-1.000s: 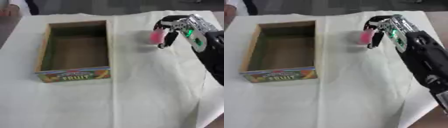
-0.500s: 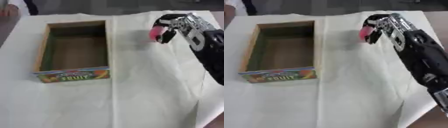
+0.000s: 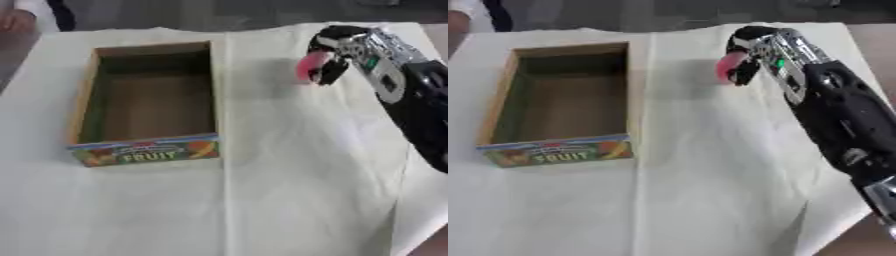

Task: Pick up objects on the table and place them in the box.

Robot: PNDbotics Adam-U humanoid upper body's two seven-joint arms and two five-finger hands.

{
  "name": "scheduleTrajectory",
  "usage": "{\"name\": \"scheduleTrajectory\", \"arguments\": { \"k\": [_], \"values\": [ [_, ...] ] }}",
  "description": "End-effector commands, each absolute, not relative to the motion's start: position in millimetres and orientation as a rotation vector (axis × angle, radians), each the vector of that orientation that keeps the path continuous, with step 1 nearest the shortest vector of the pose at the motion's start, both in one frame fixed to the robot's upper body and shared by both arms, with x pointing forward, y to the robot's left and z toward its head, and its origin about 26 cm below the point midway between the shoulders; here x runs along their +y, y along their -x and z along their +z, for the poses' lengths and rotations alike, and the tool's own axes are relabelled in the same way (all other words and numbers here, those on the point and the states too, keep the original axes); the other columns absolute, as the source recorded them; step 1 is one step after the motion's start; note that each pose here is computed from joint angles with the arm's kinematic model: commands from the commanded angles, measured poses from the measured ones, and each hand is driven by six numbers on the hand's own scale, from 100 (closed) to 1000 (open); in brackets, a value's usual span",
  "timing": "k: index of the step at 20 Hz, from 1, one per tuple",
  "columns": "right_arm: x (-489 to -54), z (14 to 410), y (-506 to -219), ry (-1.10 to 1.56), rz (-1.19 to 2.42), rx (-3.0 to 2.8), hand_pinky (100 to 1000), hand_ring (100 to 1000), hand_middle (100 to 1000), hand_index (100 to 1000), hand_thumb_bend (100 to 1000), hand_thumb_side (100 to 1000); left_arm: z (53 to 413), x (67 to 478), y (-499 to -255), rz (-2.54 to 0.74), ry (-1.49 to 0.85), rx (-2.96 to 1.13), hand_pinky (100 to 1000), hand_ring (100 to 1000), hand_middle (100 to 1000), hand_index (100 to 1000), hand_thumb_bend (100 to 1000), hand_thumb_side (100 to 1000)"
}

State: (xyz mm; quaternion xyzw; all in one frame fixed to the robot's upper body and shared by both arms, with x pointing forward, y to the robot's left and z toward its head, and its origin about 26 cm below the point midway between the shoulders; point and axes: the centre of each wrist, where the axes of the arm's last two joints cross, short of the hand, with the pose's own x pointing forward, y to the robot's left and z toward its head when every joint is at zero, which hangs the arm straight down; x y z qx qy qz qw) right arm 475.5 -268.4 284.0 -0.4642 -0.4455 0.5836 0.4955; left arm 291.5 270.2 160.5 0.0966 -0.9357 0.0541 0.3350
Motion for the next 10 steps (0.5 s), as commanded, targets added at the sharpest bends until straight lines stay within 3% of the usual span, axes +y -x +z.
{"name": "scheduleTrajectory", "arguments": {
  "k": [1, 10],
  "values": [
    [-268, 305, -472, 1.189, 1.382, -1.129, 701, 818, 647, 538, 104, 100, 169, 270, -290, 0.130, -0.245, -2.475, 777, 540, 605, 833, 100, 641],
    [-256, 328, -459, 1.241, 1.349, -1.246, 689, 799, 579, 469, 100, 100, 169, 270, -290, 0.123, -0.241, -2.475, 777, 541, 606, 834, 100, 641]
  ]
}}
